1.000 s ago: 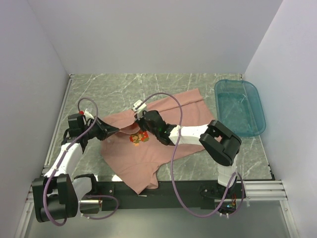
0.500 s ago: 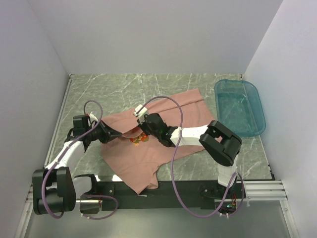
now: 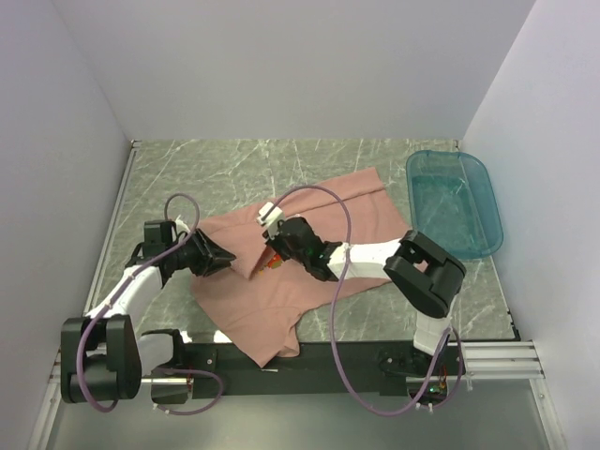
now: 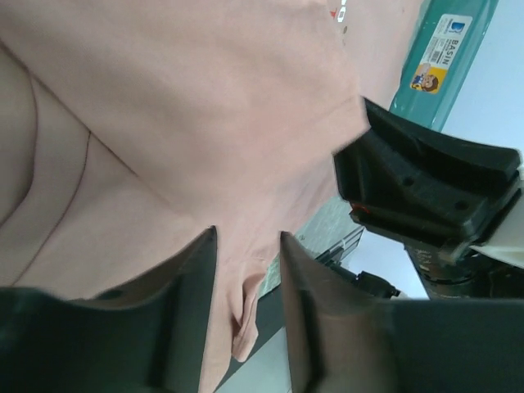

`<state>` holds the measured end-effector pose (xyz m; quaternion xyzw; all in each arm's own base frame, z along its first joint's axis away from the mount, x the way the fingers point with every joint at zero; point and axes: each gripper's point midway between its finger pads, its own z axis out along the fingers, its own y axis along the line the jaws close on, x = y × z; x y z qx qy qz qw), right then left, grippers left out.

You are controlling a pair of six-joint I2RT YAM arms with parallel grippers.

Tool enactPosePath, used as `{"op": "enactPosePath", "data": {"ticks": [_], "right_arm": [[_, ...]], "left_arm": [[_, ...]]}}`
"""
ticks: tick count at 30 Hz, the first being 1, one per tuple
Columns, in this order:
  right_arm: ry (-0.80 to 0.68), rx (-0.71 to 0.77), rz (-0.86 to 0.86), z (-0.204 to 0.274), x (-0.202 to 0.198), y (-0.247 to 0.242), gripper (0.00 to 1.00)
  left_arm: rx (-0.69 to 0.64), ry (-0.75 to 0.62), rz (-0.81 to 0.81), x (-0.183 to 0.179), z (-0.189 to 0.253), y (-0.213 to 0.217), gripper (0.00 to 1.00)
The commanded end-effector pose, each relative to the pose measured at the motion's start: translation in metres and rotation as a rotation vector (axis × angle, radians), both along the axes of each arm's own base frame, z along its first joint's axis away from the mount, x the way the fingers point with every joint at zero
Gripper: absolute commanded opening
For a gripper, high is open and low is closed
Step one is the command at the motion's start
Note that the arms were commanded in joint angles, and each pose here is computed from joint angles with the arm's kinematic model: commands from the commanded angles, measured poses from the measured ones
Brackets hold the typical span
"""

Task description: Fold and stack the t-shirts

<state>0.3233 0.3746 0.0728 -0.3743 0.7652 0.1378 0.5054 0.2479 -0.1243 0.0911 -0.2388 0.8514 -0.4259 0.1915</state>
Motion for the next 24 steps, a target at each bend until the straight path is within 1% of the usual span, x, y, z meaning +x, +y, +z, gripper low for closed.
{"op": "enactPosePath", "data": {"ticks": [1, 2, 3, 5, 7, 8, 9, 10, 11, 12, 13, 14, 15, 16, 17, 18, 19, 22, 24], "right_arm": [[-0.041, -0.006, 0.042, 0.020, -0.009, -0.012, 0.29], [-0.028, -0.027, 0.065, 0.012, -0.016, -0.017, 0.35], [-0.032, -0.046, 0.078, 0.012, -0.019, -0.021, 0.37], [-0.040, -0.057, 0.090, 0.015, -0.025, -0.030, 0.46], [-0.054, -0.064, 0.135, 0.024, -0.032, -0.037, 0.52], [-0.034, -0.058, 0.173, 0.024, -0.036, -0.041, 0.56], [-0.010, -0.081, 0.223, 0.021, -0.043, -0.047, 0.59], [-0.008, -0.075, 0.264, 0.031, -0.048, -0.050, 0.59], [0.000, -0.076, 0.280, 0.042, -0.040, -0.056, 0.61], [0.098, -0.099, 0.377, 0.034, -0.058, -0.062, 0.61], [0.133, -0.085, 0.397, 0.040, -0.057, -0.065, 0.61], [0.152, -0.043, 0.419, 0.056, -0.051, -0.064, 0.61], [0.244, 0.004, 0.454, 0.057, -0.054, -0.076, 0.61], [0.284, 0.037, 0.462, 0.060, -0.050, -0.079, 0.61], [0.303, 0.077, 0.463, 0.069, -0.044, -0.080, 0.62], [0.360, 0.111, 0.437, 0.065, -0.037, -0.091, 0.62], [0.403, 0.156, 0.467, 0.068, -0.041, -0.088, 0.62], [0.488, 0.179, 0.456, 0.059, -0.040, -0.086, 0.62], [0.528, 0.197, 0.432, 0.054, -0.037, -0.083, 0.62]], "left_arm": [[0.037, -0.056, -0.012, 0.000, 0.014, 0.002, 0.43], [0.045, -0.066, -0.015, -0.002, 0.016, 0.003, 0.46], [0.051, -0.074, -0.012, -0.004, 0.020, 0.003, 0.48], [0.059, -0.088, -0.006, -0.006, 0.025, 0.005, 0.52], [0.083, -0.128, 0.010, -0.003, 0.035, 0.008, 0.54], [0.091, -0.140, 0.020, -0.001, 0.038, 0.009, 0.55], [0.109, -0.172, 0.037, 0.003, 0.044, 0.013, 0.56], [0.121, -0.200, 0.046, 0.009, 0.052, 0.015, 0.57], [0.132, -0.220, 0.056, 0.013, 0.056, 0.017, 0.57], [0.144, -0.239, 0.069, 0.018, 0.060, 0.019, 0.59], [0.150, -0.278, 0.084, 0.026, 0.067, 0.021, 0.60], [0.156, -0.291, 0.096, 0.032, 0.068, 0.023, 0.61], [0.158, -0.276, 0.103, 0.036, 0.063, 0.024, 0.61], [0.165, -0.285, 0.115, 0.043, 0.063, 0.026, 0.61], [0.169, -0.269, 0.122, 0.047, 0.058, 0.027, 0.61], [0.174, -0.233, 0.130, 0.050, 0.047, 0.029, 0.61], [0.176, -0.208, 0.141, 0.051, 0.040, 0.030, 0.60], [0.183, -0.126, 0.190, 0.052, 0.016, 0.035, 0.56], [0.167, -0.105, 0.204, 0.050, 0.009, 0.034, 0.53]]}}
